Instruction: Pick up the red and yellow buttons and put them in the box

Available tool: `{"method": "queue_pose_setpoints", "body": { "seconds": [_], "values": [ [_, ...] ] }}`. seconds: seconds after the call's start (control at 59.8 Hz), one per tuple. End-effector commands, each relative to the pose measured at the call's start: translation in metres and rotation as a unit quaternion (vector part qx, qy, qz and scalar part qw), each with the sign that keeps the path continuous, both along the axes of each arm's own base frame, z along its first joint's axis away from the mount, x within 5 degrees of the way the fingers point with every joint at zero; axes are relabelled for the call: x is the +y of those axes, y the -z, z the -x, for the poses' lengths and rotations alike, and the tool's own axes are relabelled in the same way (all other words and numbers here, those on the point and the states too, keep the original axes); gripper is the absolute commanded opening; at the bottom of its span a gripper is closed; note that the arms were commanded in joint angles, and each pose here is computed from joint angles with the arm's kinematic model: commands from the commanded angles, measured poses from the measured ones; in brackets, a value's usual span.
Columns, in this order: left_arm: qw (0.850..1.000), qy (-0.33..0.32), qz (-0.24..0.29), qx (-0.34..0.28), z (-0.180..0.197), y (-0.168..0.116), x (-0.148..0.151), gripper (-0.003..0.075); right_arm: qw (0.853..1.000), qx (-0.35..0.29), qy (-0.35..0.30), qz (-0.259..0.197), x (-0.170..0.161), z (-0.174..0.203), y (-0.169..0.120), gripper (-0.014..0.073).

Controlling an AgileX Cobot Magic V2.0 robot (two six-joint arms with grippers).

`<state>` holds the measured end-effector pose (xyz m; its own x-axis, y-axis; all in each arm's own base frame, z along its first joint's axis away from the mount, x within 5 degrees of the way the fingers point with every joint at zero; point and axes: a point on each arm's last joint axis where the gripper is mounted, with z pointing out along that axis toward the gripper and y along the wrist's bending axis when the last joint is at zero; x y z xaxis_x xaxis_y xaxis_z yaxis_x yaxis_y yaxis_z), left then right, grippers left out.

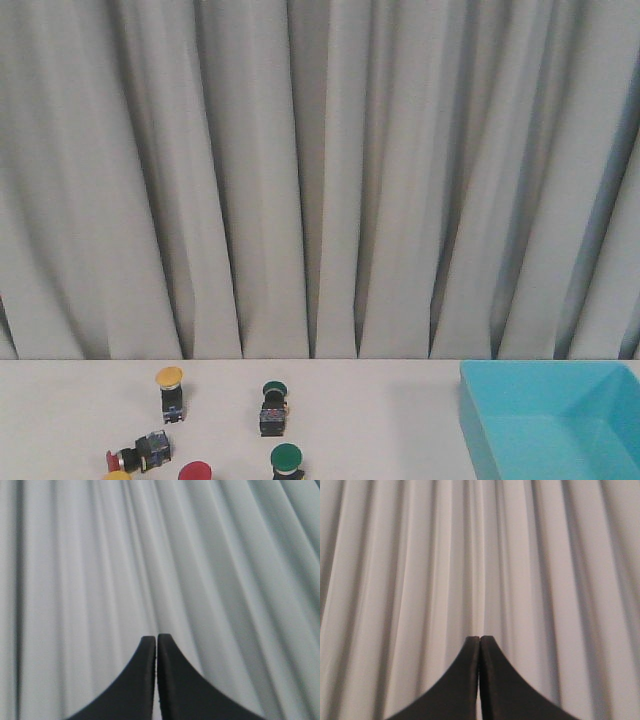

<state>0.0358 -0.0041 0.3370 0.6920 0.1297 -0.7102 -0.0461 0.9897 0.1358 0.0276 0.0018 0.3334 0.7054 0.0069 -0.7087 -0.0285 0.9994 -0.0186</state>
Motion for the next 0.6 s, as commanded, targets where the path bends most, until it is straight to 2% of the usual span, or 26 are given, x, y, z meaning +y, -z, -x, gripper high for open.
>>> {"method": "queue_pose_setpoints", "body": {
  "seconds": [0.0, 0.1, 0.184, 0.234, 0.351, 0.435, 0.586],
  "values": [
    [0.998, -0.016, 0.055, 0.014, -0.025, -0.054, 0.008, -0.0006, 0.998, -0.01, 0.031, 0.048, 0.003, -0.018, -0.053, -0.0009],
    [0.984, 0.021, 0.127, 0.124, -0.079, -0.101, 0.007, -0.0006, 0.993, 0.107, 0.021, 0.046, 0.004, -0.065, -0.088, -0.0009],
    [0.964, 0.044, 0.12, 0.231, -0.121, -0.114, -0.001, -0.0006, 0.972, 0.231, 0.011, 0.039, 0.006, -0.112, -0.095, -0.0009],
    [0.954, 0.053, 0.113, 0.272, -0.139, -0.12, -0.005, -0.0006, 0.961, 0.274, 0.005, 0.042, 0.009, -0.136, -0.092, -0.0009],
    [0.934, 0.059, 0.106, 0.337, -0.176, -0.115, -0.01, -0.0006, 0.941, 0.336, 0.001, 0.05, 0.013, -0.172, -0.074, -0.0009],
    [0.921, 0.059, 0.105, 0.371, -0.192, -0.103, -0.011, -0.0006, 0.932, 0.36, -0.001, 0.046, 0.013, -0.186, -0.063, -0.0006],
    [0.878, 0.074, 0.098, 0.463, -0.202, -0.08, -0.017, -0.0006, 0.923, 0.383, -0.006, 0.036, 0.014, -0.199, -0.052, 0.0046]
  ]
}}
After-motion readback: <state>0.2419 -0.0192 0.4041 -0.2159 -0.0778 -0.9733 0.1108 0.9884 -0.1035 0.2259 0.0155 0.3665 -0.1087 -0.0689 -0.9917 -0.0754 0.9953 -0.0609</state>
